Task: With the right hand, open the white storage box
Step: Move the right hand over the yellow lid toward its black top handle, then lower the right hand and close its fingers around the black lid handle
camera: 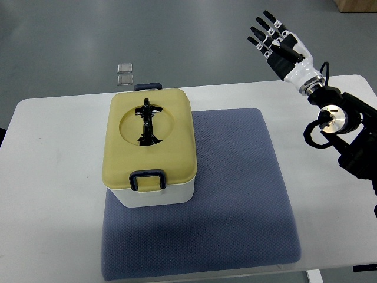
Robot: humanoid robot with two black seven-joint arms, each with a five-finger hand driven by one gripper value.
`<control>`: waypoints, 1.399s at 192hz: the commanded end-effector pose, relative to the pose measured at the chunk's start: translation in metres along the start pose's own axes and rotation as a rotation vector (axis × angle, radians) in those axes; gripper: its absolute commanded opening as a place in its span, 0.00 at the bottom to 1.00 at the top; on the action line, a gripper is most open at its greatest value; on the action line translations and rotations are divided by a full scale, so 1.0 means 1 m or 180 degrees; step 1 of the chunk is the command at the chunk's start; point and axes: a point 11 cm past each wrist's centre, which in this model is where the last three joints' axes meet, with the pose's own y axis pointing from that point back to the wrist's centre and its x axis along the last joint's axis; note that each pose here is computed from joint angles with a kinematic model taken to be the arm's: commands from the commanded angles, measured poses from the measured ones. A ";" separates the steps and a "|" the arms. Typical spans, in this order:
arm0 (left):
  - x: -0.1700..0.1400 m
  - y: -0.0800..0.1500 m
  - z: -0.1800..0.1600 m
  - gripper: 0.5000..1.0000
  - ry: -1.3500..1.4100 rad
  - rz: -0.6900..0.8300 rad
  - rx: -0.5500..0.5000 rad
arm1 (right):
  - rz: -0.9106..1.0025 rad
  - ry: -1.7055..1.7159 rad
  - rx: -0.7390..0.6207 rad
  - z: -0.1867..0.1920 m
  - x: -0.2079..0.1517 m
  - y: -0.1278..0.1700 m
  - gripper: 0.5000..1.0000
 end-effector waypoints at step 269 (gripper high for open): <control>0.000 0.000 0.001 1.00 -0.0006 0.0003 -0.0005 | -0.2742 0.5029 0.0079 0.022 -0.174 -0.018 0.85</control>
